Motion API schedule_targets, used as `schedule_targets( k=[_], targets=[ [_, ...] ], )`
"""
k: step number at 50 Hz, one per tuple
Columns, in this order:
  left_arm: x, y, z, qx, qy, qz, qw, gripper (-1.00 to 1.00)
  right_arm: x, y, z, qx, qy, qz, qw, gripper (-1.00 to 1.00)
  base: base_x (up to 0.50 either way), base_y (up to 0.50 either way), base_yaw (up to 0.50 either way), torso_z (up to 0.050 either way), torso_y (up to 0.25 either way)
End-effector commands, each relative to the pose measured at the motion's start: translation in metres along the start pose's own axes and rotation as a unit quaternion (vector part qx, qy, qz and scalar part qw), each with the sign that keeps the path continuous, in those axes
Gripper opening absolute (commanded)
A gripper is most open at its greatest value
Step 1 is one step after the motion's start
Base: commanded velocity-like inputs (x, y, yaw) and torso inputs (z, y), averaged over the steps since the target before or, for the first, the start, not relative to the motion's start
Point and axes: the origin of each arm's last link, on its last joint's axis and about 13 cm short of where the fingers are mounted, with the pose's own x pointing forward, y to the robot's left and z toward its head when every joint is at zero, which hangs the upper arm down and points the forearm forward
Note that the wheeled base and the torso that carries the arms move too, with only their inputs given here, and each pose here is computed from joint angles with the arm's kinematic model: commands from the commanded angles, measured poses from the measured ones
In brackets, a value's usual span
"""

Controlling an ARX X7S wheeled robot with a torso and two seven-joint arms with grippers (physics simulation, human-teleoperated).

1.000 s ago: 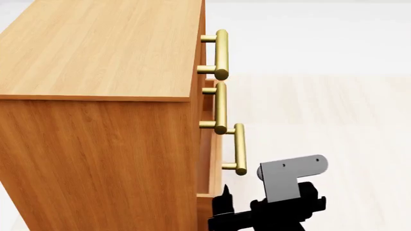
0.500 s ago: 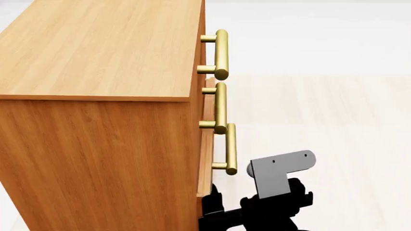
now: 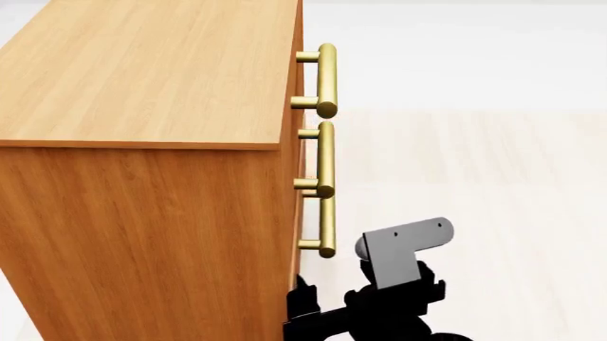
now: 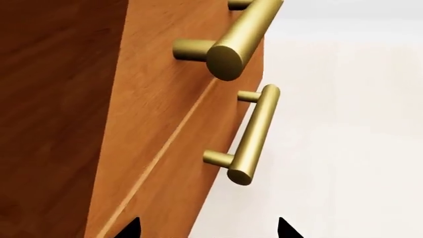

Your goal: Put the bowl in the bottom drawer of the cabinet and close it.

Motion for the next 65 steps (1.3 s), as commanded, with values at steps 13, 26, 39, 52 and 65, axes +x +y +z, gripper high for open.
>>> schedule_targets(
  k=[13,26,39,52,65],
  targets=[
    [-0.001,0.0,0.0,0.0,0.0,0.001,1.0,1.0,-0.012,-0.003,0.012,0.075,0.034,0.148,0.986,1.0,0.0,0.0,0.0,0.0,0.001],
    [0.0,0.0,-0.001,0.001,0.001,0.001,1.0,1.0,-0.011,-0.009,0.012,0.019,0.016,0.05,0.998,1.0,0.0,0.0,0.0,0.0,0.0],
    [0.0,0.001,0.0,-0.001,0.011,0.001,1.0,1.0,-0.038,-0.028,0.015,-0.042,-0.026,-0.092,0.995,1.0,0.0,0.0,0.0,0.0,0.0],
    [0.003,0.002,0.013,0.002,0.005,-0.007,1.0,1.0,-0.065,-0.041,0.027,-0.081,-0.074,-0.184,0.977,1.0,0.0,0.0,0.0,0.0,0.0],
    [0.004,0.004,0.039,-0.019,-0.006,-0.032,0.999,1.0,-0.112,-0.049,0.059,-0.077,-0.152,-0.285,0.943,1.0,0.0,0.0,0.0,0.0,0.0]
  ],
)
